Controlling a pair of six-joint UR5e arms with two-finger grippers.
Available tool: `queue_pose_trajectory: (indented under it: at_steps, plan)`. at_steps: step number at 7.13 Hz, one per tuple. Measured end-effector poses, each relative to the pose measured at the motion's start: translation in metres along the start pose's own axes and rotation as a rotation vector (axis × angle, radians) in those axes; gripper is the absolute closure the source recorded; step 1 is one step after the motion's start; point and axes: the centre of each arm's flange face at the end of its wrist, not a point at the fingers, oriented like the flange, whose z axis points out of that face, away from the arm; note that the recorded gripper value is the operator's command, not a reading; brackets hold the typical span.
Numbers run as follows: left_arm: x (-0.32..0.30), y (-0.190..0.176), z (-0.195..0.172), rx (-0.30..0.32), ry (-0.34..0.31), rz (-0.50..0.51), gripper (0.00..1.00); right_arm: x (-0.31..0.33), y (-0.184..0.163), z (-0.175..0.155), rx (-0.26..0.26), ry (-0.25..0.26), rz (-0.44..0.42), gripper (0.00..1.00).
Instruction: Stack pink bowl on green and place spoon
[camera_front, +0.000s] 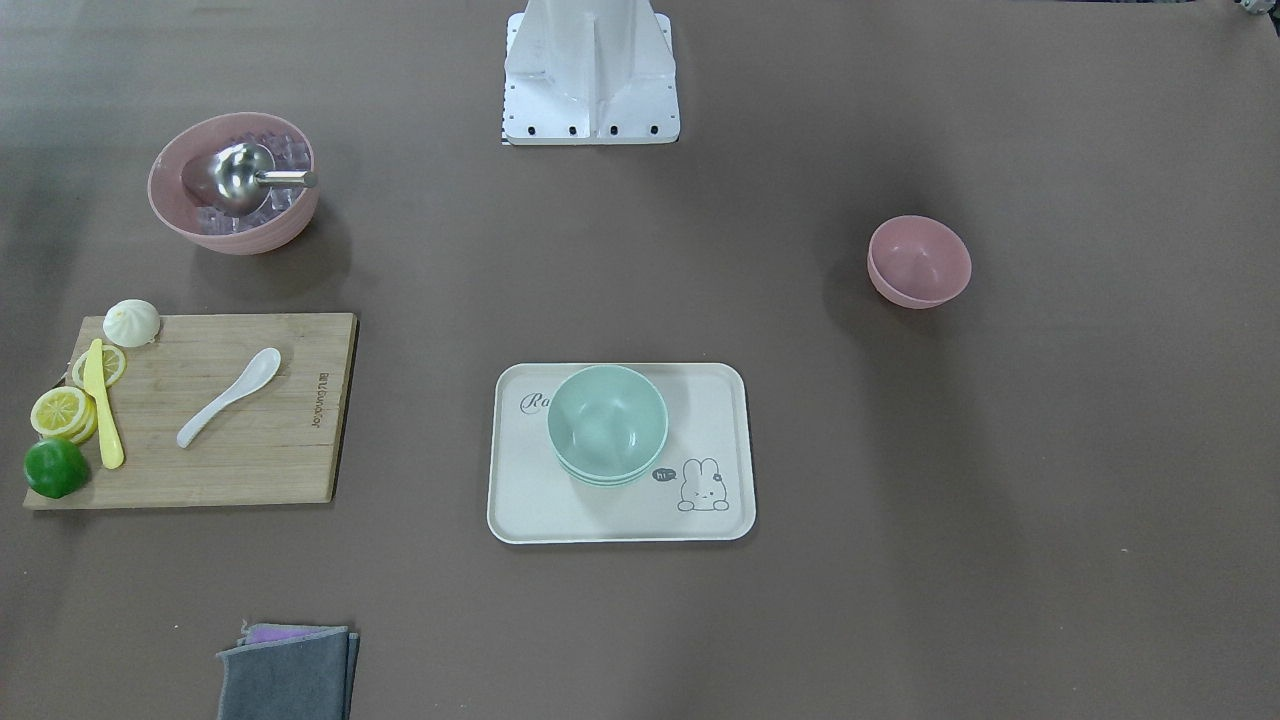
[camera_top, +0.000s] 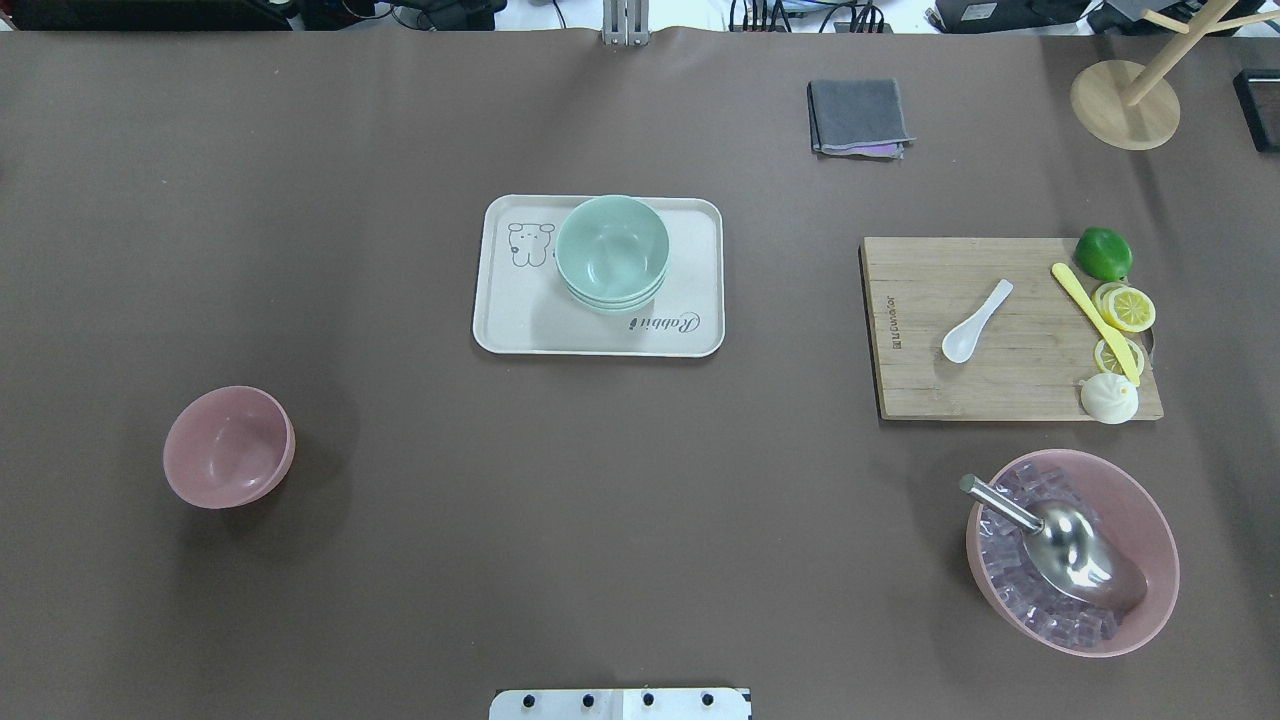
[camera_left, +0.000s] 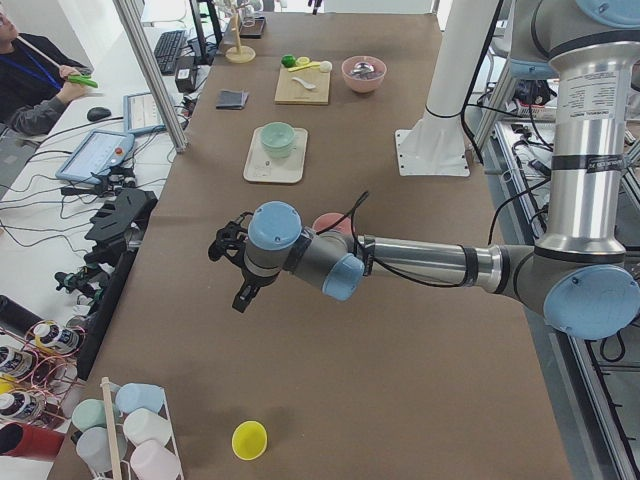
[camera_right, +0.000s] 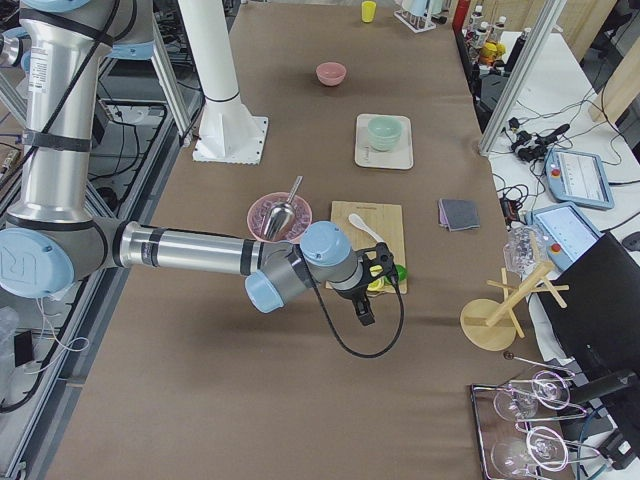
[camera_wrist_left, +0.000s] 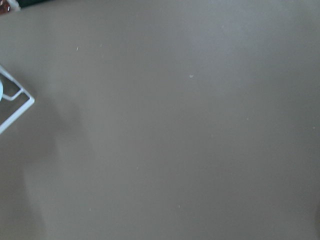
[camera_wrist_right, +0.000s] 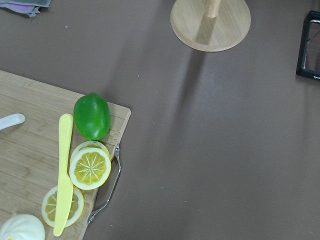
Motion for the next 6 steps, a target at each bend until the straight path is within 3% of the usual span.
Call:
queue_pose_trajectory:
  at_steps: [2,4,6]
  plan:
    - [0.008,-0.008,0.0,0.041,0.007,0.06,0.02,-0.004,-0.004,0.0,0.002,-0.017,0.006,0.0]
    - [0.037,-0.026,0.019,0.034,0.042,0.092,0.01,-0.024,-0.02,0.005,-0.001,-0.035,0.086,0.0]
    - [0.095,-0.033,0.046,-0.014,0.101,-0.021,0.01,-0.076,-0.033,0.03,-0.019,-0.005,0.231,0.0]
